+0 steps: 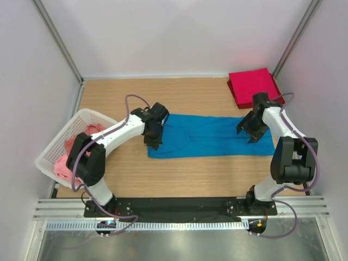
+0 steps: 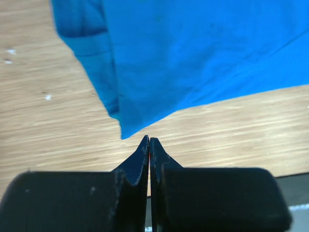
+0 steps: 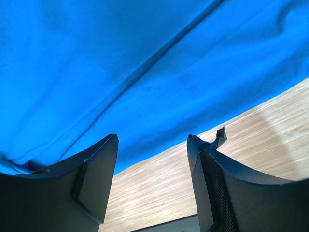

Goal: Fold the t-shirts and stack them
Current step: Fold the tshirt

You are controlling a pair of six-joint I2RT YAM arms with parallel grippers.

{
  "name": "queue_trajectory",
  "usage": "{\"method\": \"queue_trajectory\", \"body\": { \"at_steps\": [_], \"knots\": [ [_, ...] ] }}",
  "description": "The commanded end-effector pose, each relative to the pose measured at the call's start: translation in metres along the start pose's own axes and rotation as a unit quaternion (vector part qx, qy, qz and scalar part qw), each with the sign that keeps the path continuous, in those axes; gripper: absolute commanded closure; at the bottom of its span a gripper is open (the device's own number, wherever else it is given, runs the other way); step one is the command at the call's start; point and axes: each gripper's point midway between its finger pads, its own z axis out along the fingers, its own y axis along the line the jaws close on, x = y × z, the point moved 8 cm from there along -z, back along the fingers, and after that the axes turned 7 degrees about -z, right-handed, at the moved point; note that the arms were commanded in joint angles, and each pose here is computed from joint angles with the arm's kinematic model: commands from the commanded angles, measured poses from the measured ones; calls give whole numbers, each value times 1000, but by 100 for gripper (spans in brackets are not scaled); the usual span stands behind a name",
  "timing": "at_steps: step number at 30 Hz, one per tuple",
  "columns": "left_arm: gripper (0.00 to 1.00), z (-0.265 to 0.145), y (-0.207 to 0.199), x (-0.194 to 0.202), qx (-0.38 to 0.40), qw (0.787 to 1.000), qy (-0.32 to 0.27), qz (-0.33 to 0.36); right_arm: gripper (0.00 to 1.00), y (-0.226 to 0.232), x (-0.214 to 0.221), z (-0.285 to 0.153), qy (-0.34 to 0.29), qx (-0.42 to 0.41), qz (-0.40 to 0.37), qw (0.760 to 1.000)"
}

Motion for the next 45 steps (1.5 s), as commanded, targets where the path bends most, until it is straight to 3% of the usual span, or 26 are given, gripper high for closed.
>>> {"method": "queue_trajectory", "body": {
  "at_steps": [1,14,19,23,35,40,43,45],
  "knots": [
    [100,9,-14,4,73,997,23,20,34,0,-5,-13,-25,-6,11,1000],
    [100,64,2,8,-6,998,57,12,34,-5,-2,-11,-28,9,9,1000],
    [98,57,9,6,-35,998,56,8,34,-8,-2,-6,-30,26,6,999],
    [88,33,4,-5,-27,999,33,6,34,-7,-4,-7,-32,26,7,999],
    [87,41,14,5,-50,998,50,1,34,-9,-7,8,-24,46,-3,999],
    [81,50,17,2,-52,996,67,1,34,-10,-5,22,-11,56,-6,998],
    [68,51,17,0,-45,996,83,7,34,-8,-7,24,-12,56,-7,998],
    [66,44,15,-2,-43,995,86,10,34,-7,-10,25,-12,58,-10,998]
  ]
}}
